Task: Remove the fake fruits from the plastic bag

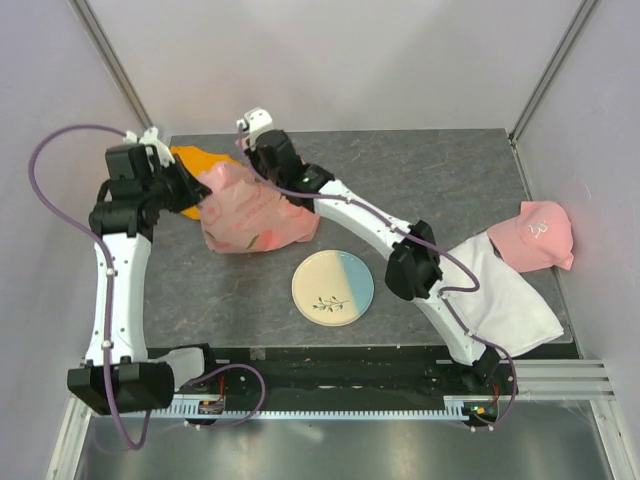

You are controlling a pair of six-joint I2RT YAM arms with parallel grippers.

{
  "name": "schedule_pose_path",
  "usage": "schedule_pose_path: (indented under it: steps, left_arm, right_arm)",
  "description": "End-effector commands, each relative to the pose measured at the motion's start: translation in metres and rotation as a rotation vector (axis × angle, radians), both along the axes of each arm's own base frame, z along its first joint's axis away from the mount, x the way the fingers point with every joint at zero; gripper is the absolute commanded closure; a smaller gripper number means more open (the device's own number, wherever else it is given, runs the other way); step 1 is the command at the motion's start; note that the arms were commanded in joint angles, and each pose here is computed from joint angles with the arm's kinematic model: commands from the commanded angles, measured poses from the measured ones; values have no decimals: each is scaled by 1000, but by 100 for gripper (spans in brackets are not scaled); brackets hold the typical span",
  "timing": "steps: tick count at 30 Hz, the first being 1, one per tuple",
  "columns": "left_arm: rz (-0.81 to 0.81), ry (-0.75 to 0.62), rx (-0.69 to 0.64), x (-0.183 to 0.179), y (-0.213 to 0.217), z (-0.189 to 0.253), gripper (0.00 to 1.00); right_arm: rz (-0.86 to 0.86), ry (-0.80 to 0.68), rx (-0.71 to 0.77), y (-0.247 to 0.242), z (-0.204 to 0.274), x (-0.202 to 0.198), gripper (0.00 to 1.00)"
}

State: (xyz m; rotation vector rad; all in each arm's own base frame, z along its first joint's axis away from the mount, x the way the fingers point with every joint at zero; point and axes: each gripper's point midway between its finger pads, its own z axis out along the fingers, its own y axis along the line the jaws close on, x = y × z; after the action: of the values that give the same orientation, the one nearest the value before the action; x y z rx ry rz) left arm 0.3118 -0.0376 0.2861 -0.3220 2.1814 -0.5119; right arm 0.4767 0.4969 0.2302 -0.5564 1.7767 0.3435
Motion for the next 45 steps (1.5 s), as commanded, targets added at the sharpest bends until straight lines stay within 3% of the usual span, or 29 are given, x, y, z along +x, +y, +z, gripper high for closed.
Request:
schedule_pose_path:
  steps: [1,5,11,16,18,20,21,23,24,26,29,32,36,37,38,41,42,44,45]
  left_arm:
    - [-31,-175,141,43,17,59,98]
    - [-46,-158,109,64,14,60,98]
    - [-107,-154,202,86,22,48,98]
    - [-244,-125,148,145,8,30,98]
    - [-258,-175,160,170,9,44,98]
    - [-264,-172,159,203,12,29,98]
    - [-259,-240,177,217,12,51,98]
    - [-262,-281,204,247,12,47,99]
    - [-251,-362,229,255,12,75,98]
    - [-257,-439,249,275,8,85,99]
    - [-228,-624,313,291,-4,135,98]
    - [-168,-871,360,281,-10,216,98]
    - [-139,-1044,472,255,-10,273,99]
    - [-147,-1047,493,250,-10,276,98]
    - [-153,-1042,518,246,-9,276,98]
    - [-242,-939,536,221,-15,242,98]
    - [-322,-813,502,225,-23,181,99]
    - [-368,-769,484,191,-28,162,98]
    - [-425,-643,438,183,-34,102,98]
  right_arm:
    - [-87,-156,156,-83,136,30,100]
    - [-125,-137,205,-139,158,48,100]
    - [-59,-74,122,-179,129,53,100]
    - [-57,-50,69,-193,100,72,100]
    - [-85,-46,79,-195,93,92,100]
    - [-110,-90,99,-194,98,115,100]
    - [-125,-117,104,-195,102,124,100]
    - [-181,-216,152,-201,119,149,100]
    - [-200,-255,176,-203,126,155,100]
    - [-241,-358,245,-209,150,165,100]
    - [-255,-510,304,-215,189,166,100]
    - [-293,-635,342,-231,234,157,100]
    - [-312,-743,355,-256,284,137,100]
    - [-316,-774,353,-264,303,126,100]
    - [-319,-760,305,-265,293,129,100]
    - [-302,-676,222,-269,267,123,100]
    - [-293,-645,196,-271,255,122,100]
    - [-242,-512,121,-267,202,109,100]
    - [-220,-458,110,-266,182,101,100]
